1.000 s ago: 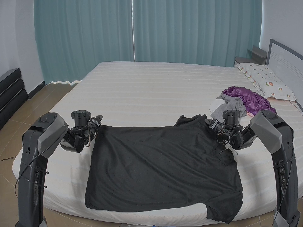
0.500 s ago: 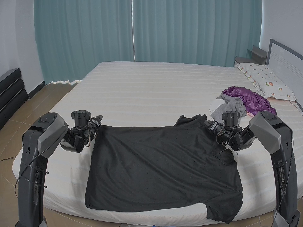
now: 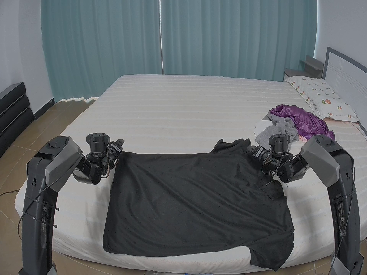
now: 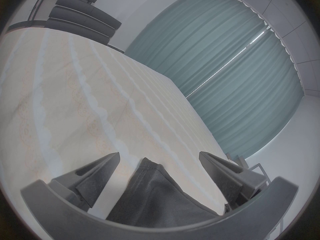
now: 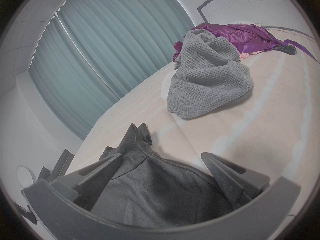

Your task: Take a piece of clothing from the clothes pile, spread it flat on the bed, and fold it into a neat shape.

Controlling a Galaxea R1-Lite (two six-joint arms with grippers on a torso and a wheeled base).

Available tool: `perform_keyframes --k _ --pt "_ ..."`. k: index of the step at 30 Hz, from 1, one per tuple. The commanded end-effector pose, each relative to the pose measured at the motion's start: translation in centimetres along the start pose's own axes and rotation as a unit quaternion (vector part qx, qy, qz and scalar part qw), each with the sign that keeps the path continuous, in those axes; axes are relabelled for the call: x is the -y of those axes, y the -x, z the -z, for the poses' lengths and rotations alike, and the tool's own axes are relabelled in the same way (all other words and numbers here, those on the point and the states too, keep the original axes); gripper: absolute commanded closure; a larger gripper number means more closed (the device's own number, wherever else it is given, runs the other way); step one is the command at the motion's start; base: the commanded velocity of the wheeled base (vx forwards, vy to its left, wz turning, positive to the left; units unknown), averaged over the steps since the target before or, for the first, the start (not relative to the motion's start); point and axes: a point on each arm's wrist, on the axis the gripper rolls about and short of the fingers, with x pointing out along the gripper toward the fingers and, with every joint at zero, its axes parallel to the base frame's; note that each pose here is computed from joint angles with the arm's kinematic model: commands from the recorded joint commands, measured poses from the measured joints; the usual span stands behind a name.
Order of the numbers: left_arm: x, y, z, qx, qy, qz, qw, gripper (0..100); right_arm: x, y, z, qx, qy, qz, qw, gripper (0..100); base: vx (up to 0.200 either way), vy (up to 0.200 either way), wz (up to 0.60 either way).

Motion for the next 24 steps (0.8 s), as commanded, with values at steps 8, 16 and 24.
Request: perform_keyframes --k 8,16,24 --pt "0.7 0.4 -0.4 0.004 0.007 0.006 1.0 0 -0.6 -0.6 -1.0 0.021 -0.005 -0.014 0.9997 0 0.0 0.0 0.0" --pt "0.7 0.3 -0.7 0.008 0.009 0.007 0.9999 0 -0.5 -0.2 -4.8 0.064 -0.016 -0.02 0.9976 0 0.0 0.0 0.0" --pt "0.6 0.3 -0.6 0.008 0.009 0.005 0.9999 0 0.8 -1.2 -2.5 0.038 -0.013 -0.01 0.9992 0 0.0 0.0 0.0"
